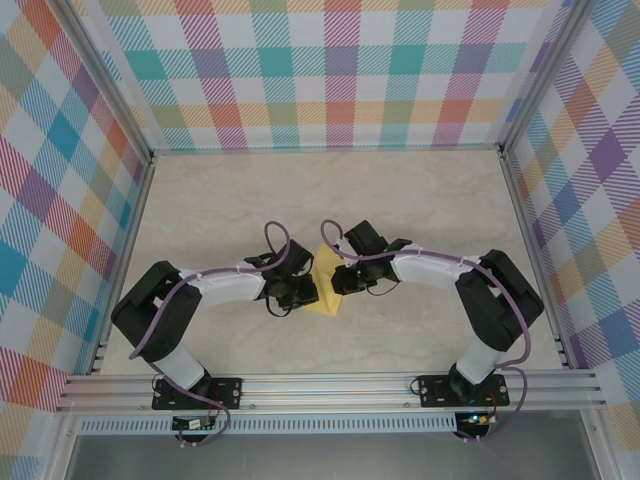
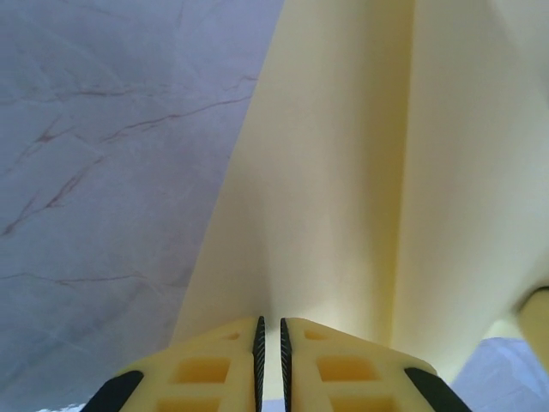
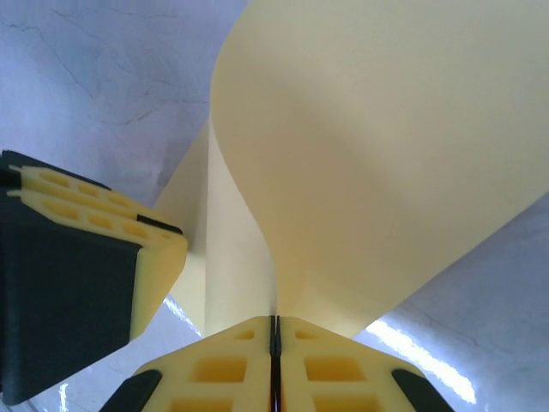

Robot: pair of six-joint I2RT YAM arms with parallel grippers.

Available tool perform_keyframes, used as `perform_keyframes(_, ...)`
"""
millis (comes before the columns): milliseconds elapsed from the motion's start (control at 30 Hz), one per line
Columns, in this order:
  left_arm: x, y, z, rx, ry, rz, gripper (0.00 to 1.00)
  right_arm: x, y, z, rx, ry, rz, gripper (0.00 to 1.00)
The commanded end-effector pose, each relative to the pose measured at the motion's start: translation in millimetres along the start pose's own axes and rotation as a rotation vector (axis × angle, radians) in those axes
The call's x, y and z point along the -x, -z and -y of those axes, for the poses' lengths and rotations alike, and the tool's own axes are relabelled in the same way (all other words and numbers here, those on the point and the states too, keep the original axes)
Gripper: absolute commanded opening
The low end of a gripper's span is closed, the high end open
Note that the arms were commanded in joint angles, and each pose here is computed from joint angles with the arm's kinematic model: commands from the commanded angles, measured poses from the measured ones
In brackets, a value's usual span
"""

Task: Fold a paper plane with a square sheet of paper (pick it up from the middle)
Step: Fold the triangle a second time at the center of the table.

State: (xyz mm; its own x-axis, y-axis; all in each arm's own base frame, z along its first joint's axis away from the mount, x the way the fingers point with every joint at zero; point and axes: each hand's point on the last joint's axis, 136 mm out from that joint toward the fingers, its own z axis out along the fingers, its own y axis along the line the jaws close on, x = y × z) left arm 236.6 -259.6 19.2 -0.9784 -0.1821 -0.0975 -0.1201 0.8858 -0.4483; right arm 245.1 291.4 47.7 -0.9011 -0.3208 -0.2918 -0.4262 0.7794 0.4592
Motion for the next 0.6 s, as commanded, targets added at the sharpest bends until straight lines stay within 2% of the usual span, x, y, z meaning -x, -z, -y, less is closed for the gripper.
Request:
perform_keyframes(0,-2,-3,-7,0.045,-0.019,-0.007,0.15,-2,-2,7,-0.032,0.002,-0.042,0.09)
perform_keyframes(567,-6,-5,-17,0.096,-0.024,-0.020,0.14,5,-12,23,-0.137,0.013,-0.100,0.11)
